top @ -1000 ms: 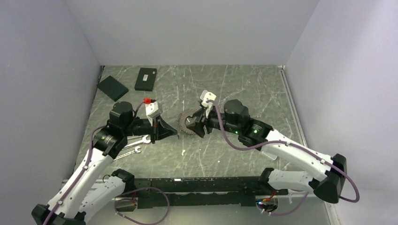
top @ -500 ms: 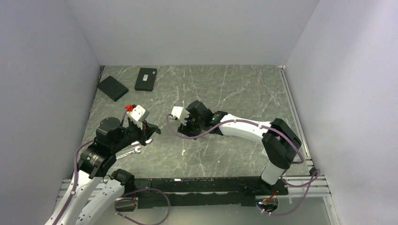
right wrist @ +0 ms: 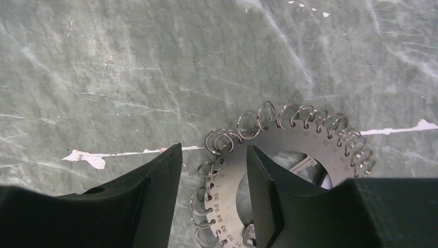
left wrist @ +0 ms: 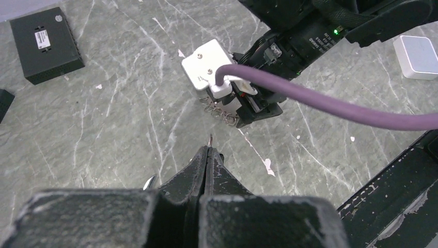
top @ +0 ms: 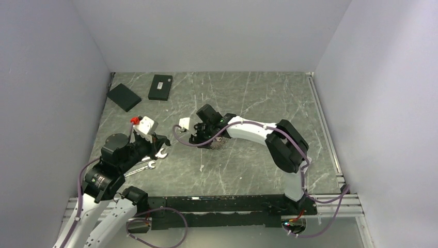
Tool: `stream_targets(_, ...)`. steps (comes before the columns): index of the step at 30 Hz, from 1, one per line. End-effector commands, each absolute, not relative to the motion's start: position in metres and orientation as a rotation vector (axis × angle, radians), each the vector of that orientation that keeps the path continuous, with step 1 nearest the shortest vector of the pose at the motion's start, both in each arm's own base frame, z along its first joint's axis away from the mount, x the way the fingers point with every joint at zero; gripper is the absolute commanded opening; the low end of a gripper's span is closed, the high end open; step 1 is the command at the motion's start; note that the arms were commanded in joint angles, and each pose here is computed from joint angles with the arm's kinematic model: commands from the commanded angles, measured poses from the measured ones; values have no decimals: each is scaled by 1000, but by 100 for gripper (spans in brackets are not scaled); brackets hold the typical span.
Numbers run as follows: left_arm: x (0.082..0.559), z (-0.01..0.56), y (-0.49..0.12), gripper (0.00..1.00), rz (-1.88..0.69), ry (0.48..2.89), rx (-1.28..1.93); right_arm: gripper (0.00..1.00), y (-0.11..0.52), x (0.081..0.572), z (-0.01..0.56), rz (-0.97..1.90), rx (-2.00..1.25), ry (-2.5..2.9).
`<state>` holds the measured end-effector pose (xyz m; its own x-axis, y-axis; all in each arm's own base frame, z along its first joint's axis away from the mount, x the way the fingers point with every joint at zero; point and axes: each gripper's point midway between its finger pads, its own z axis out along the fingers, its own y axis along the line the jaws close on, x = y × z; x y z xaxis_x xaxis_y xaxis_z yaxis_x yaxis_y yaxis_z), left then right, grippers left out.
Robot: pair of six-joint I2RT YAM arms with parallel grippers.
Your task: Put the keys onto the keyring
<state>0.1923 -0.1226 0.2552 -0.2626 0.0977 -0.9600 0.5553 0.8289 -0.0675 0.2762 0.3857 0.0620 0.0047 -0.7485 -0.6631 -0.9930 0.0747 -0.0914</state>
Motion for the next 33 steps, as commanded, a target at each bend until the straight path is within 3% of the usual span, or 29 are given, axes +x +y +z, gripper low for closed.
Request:
stream_targets(1,194,262,-119,0,-459,1782,465,51,393,284,64,564,-1786,1747)
stream_targets(7,193,263,-118,0,-456,1777,461,45,388,290,45,533,-1795,1788)
stream_targets(10,193,263,-117,0,-454,1776,457,35,389,292,40,530,-1790,1797)
stream_targets(14,193,264,-117,0,-453,1770,455,33,391,297,36,516,-1785,1799)
stream_targets(19,193,264,-116,0,-451,1771,454,20,396,301,40,514,-1781,1782)
stream_targets(33,193,264,-115,0,-448,1766,447,21,385,296,24,487,-1802,1839)
